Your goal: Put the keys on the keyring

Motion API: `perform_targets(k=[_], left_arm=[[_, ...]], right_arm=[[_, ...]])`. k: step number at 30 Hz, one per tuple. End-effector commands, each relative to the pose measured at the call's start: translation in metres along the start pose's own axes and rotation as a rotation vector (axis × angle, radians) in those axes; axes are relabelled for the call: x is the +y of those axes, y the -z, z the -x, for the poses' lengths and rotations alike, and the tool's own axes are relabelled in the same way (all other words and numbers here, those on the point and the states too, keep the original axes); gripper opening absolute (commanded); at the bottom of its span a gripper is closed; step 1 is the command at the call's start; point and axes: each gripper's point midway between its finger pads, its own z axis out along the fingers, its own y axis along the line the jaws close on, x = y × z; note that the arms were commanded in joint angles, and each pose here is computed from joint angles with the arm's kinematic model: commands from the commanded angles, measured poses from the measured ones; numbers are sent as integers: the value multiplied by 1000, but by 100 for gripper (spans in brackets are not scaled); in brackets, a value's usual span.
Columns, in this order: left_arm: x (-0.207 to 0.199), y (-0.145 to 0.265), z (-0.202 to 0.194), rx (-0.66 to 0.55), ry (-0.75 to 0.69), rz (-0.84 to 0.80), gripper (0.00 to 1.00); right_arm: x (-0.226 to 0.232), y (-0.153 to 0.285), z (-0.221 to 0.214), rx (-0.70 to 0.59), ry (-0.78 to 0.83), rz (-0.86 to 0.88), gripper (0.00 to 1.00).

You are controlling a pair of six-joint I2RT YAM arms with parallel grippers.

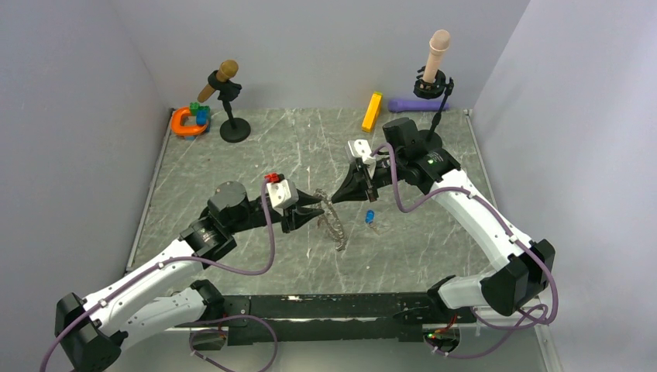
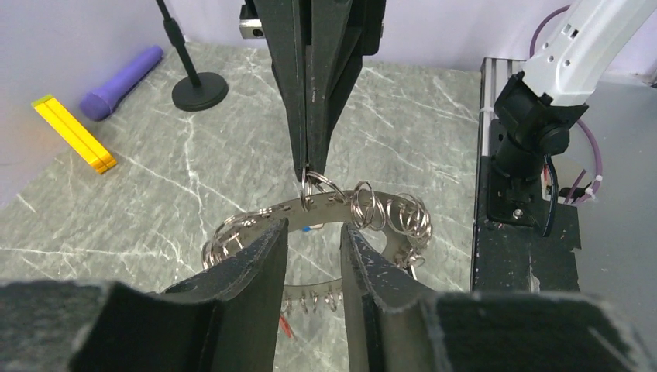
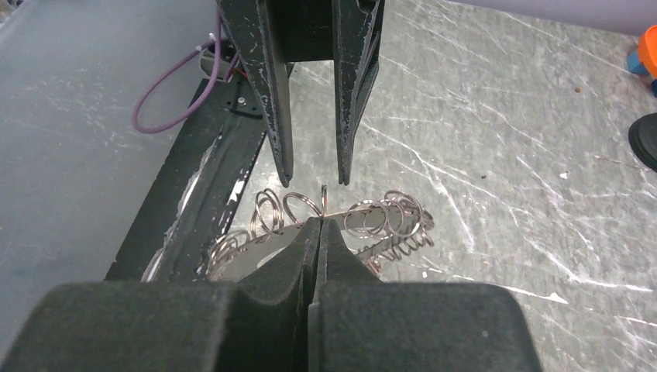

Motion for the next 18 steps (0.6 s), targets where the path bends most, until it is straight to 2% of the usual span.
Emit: perform_targets(k=[1, 18], left_arm=[[7, 0, 11, -9, -37, 29, 36], [10, -11, 29, -74, -71, 11, 33]], right_arm=[[3, 1, 13, -27, 38, 15, 0], [5, 0, 12, -27, 38, 24, 0]])
